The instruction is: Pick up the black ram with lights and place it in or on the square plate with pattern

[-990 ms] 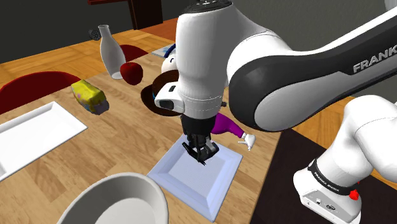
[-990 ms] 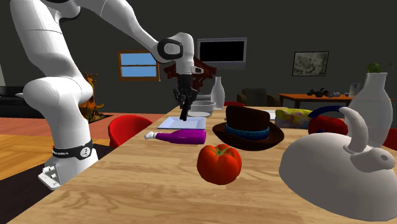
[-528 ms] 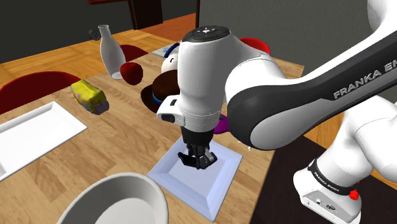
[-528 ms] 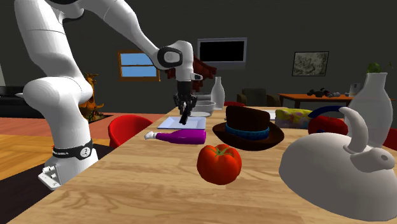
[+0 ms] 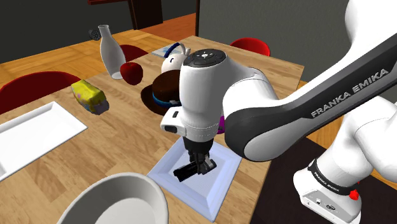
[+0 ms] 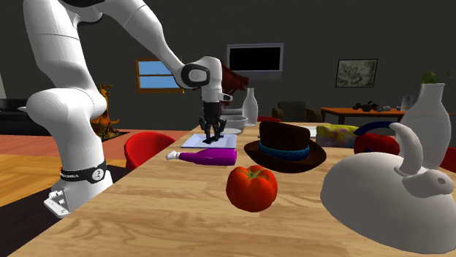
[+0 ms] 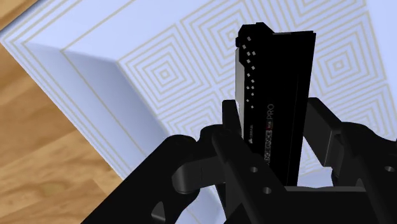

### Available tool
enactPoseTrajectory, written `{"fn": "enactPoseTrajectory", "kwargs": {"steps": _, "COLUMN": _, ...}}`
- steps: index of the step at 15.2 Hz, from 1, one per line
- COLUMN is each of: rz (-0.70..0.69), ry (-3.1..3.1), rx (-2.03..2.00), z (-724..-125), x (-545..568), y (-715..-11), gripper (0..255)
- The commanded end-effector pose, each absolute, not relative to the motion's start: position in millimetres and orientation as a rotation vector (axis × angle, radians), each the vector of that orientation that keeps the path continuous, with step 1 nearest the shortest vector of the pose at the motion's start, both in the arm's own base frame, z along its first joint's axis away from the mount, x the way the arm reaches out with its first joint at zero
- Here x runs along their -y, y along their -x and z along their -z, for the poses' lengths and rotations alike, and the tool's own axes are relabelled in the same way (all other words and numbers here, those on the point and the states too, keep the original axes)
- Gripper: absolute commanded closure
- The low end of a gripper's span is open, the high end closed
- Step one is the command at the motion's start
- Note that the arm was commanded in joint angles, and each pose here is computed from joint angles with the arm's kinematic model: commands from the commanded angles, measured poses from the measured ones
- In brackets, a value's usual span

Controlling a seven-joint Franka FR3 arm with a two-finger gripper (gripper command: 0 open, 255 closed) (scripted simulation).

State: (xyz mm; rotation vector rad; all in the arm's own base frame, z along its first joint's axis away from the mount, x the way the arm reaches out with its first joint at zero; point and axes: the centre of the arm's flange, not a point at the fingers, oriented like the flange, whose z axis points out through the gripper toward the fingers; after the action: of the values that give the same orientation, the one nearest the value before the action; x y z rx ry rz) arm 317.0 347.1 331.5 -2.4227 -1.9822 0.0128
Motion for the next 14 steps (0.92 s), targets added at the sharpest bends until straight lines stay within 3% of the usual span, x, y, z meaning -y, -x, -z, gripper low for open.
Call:
{"fn": "enactPoseTrajectory", "kwargs": {"steps": 1, "rz": -0.012, "ry": 2.423, "rx": 1.982, "z": -330.6, "x": -347.0, "y": -316.8, "gripper": 255}}
{"fn": "enactPoseTrajectory", "kwargs": {"steps": 5, "rz": -0.012, "ry": 2.423, "rx": 1.982, "z": -330.6, "x": -347.0, "y": -316.8, "gripper": 255}}
{"fn": "enactPoseTrajectory", "kwargs": {"steps": 6, "rz": -0.012, "ry": 2.423, "rx": 1.982, "z": -330.6, "x": -347.0, "y": -316.8, "gripper": 0}}
{"fn": "enactPoseTrajectory", "kwargs": {"steps": 11, "rz": -0.012, "ry": 2.423, "rx": 1.982, "z": -330.6, "x": -347.0, "y": -316.8, "gripper": 0}}
{"fn": "enactPoseTrajectory", "kwargs": {"steps": 14, "rz": -0.012, "ry": 2.423, "rx": 1.982, "z": -370.2, "x": -346.8, "y": -317.3, "gripper": 0}}
